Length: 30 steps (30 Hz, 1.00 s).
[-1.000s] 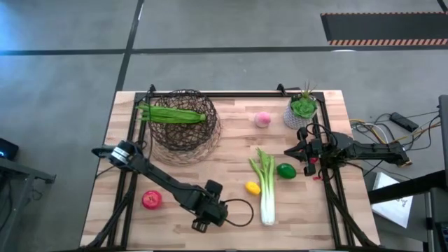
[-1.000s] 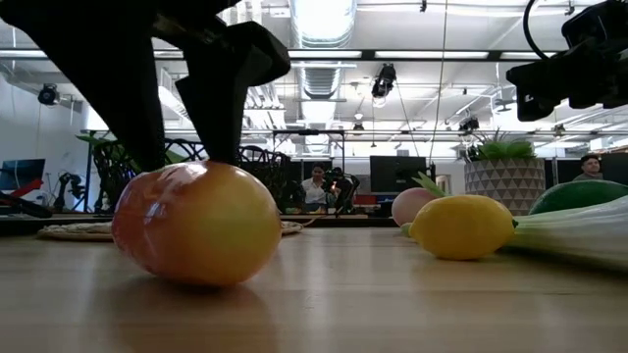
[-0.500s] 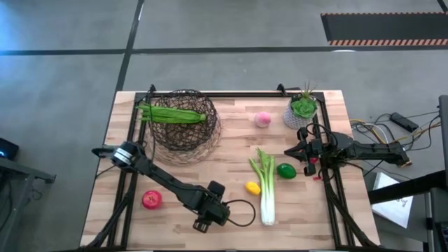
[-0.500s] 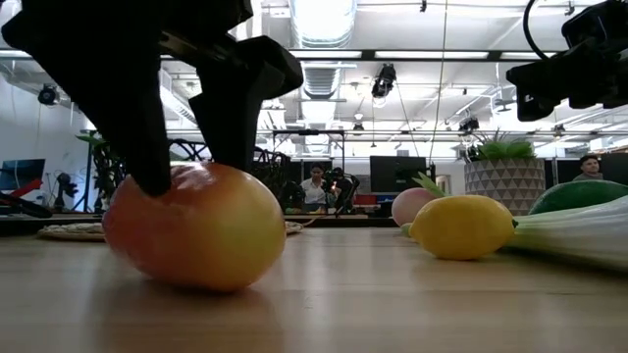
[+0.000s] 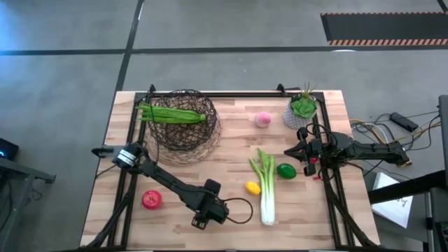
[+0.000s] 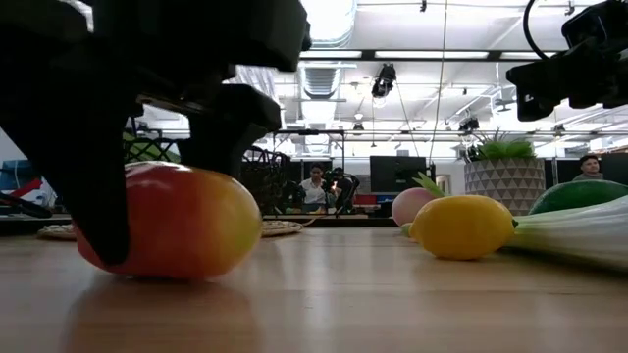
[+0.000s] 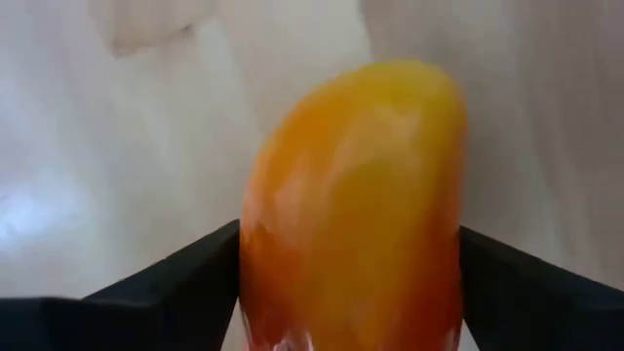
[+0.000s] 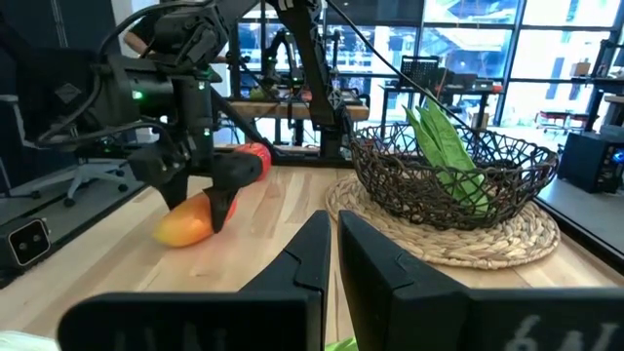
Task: Build produce basket
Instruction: Put the bottom orange mango into the black mesh basket
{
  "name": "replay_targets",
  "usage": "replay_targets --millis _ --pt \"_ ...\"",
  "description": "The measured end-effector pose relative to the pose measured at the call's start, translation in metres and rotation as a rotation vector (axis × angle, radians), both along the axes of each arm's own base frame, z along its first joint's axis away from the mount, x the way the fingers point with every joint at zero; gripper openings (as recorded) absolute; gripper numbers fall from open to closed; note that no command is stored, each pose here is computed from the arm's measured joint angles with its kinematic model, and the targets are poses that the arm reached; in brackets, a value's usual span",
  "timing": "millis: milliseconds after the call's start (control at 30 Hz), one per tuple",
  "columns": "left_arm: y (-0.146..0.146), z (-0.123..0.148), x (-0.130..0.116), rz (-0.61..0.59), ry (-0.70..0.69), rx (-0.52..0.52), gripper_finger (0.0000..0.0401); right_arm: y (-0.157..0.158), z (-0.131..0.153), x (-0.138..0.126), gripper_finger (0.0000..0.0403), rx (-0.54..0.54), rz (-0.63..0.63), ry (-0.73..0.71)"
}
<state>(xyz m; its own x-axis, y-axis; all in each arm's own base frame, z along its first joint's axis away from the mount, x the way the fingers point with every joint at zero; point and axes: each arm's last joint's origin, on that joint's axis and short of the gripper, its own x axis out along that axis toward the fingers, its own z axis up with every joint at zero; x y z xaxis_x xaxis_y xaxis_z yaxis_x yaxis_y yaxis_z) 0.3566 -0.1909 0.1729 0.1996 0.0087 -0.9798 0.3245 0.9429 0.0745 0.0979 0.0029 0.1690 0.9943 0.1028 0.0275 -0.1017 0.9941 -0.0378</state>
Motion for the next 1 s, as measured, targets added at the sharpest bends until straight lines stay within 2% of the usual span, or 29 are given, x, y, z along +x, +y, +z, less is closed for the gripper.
replay_targets --millis 167,300,400,567,700,800,900,1000 --pt "0.003 0.000 -0.001 0.006 0.018 0.020 0.0264 0.000 0.000 0.000 0.0018 -0.001 0.000 0.000" --pt "0.006 0.008 -0.003 0.043 0.050 0.048 0.0258 0.000 0.000 0.000 0.0018 0.000 0.000 0.000" --pt "0.015 0.030 -0.006 0.129 0.055 0.155 0.0258 0.000 0.000 0.000 0.0018 0.001 0.000 0.000" --pt "0.036 0.092 -0.016 0.279 -0.046 0.391 0.0257 0.000 0.000 0.000 0.0018 0.000 0.000 0.000" --pt "0.067 0.144 -0.031 0.453 -0.183 0.412 0.0257 0.000 0.000 0.000 0.0018 0.001 0.000 0.000" --pt "0.100 0.169 -0.042 0.578 -0.266 0.419 0.0257 0.000 0.000 0.000 0.0018 0.001 0.000 0.000" --pt "0.137 0.181 -0.054 0.690 -0.294 0.410 0.0256 0.000 0.000 0.000 0.0018 -0.001 0.000 0.000" --pt "0.175 0.175 -0.061 0.764 -0.298 0.392 0.0256 0.000 0.000 0.000 0.0018 0.000 0.000 0.000"
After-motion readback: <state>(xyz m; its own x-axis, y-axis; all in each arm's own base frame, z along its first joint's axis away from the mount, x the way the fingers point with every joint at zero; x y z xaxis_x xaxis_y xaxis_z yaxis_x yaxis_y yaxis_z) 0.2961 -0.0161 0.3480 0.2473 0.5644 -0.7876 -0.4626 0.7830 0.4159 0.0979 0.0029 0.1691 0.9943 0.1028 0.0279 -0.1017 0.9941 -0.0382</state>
